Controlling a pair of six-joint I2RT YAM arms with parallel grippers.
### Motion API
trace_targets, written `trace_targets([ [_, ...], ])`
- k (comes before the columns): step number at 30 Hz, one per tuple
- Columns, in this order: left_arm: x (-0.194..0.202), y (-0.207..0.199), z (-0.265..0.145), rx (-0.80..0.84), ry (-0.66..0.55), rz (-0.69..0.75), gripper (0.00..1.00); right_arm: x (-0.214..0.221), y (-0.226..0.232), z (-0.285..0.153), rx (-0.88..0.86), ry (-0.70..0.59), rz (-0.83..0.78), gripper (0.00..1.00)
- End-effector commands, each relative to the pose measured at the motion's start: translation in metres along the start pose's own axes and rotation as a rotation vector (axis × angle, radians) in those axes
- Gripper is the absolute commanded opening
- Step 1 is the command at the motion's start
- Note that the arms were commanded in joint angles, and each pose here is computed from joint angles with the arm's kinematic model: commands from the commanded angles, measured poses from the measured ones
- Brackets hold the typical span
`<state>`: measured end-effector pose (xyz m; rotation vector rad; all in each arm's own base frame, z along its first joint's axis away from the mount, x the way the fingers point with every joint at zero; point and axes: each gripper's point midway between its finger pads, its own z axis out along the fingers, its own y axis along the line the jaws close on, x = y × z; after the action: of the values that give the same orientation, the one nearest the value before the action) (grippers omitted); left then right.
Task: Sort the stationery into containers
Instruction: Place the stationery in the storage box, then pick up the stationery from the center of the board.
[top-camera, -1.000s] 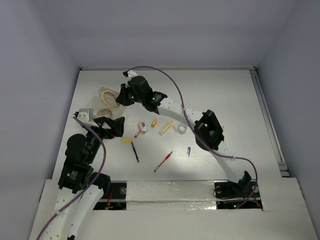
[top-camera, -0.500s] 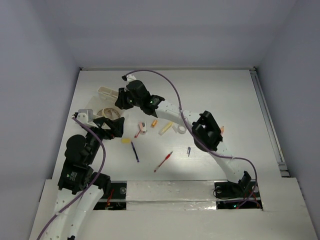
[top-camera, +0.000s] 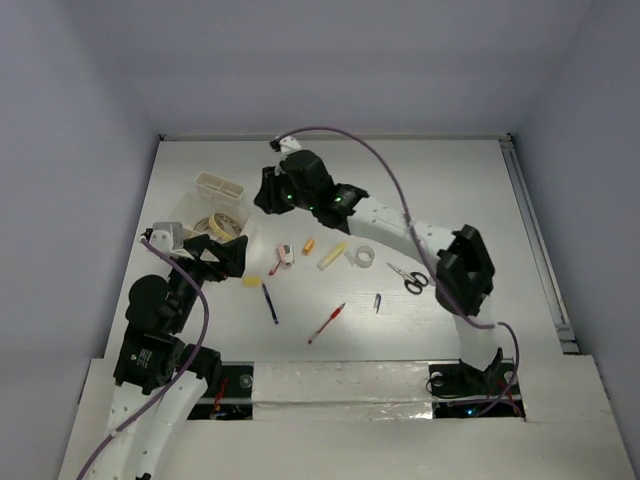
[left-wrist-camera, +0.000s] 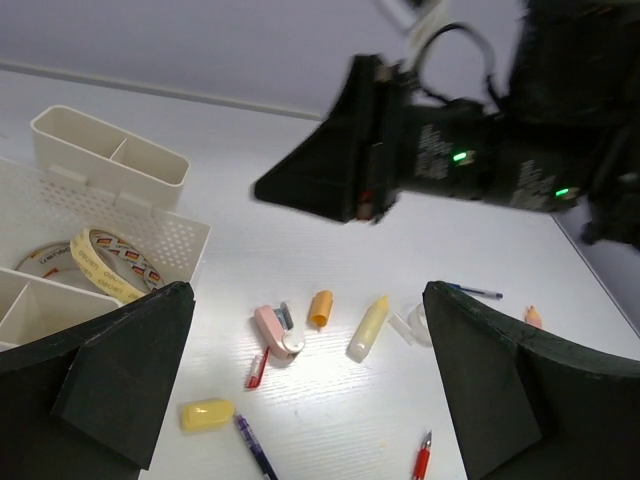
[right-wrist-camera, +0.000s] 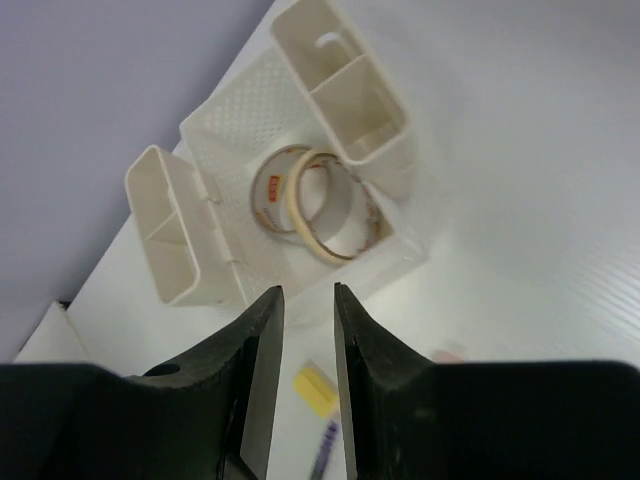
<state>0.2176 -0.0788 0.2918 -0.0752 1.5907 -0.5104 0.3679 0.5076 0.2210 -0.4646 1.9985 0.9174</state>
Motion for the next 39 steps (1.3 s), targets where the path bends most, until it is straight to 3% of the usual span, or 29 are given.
trace_targets([
  [1,-0.025,-0.012,-0.008,0.048,-0.081,0.006,0.99,-0.033,-0.064,-0.056,0.212,-0.039,-0.026,0.32],
  [3,-0.026,-0.015,-0.010,0.060,-0.086,0.005,0.99,-0.003,-0.103,-0.092,0.319,0.051,-0.036,0.31],
  [5,-0.026,-0.017,-0.011,0.070,-0.087,0.006,0.99,-0.005,-0.136,-0.133,0.413,0.058,-0.033,0.30],
  [6,-0.026,-0.017,-0.011,0.070,-0.089,0.006,0.99,0.028,-0.160,-0.151,0.479,0.150,-0.023,0.31],
  [7,-0.027,-0.017,-0.012,0.070,-0.094,0.008,0.99,0.033,-0.178,-0.167,0.522,0.172,-0.004,0.30],
  [12,-0.028,-0.019,-0.014,0.080,-0.098,0.007,0.99,0.085,-0.194,-0.209,0.572,0.320,0.007,0.32],
  [17,-0.026,-0.019,-0.013,0.078,-0.091,0.006,0.99,0.106,-0.221,-0.209,0.653,0.348,0.022,0.35],
  [30,-0.024,-0.017,-0.011,0.071,-0.080,0.003,0.99,0.152,-0.243,-0.169,0.610,0.458,0.056,0.35],
  [39,-0.021,-0.018,-0.009,0.073,-0.071,0.005,0.99,0.169,-0.268,-0.166,0.696,0.460,0.059,0.24],
])
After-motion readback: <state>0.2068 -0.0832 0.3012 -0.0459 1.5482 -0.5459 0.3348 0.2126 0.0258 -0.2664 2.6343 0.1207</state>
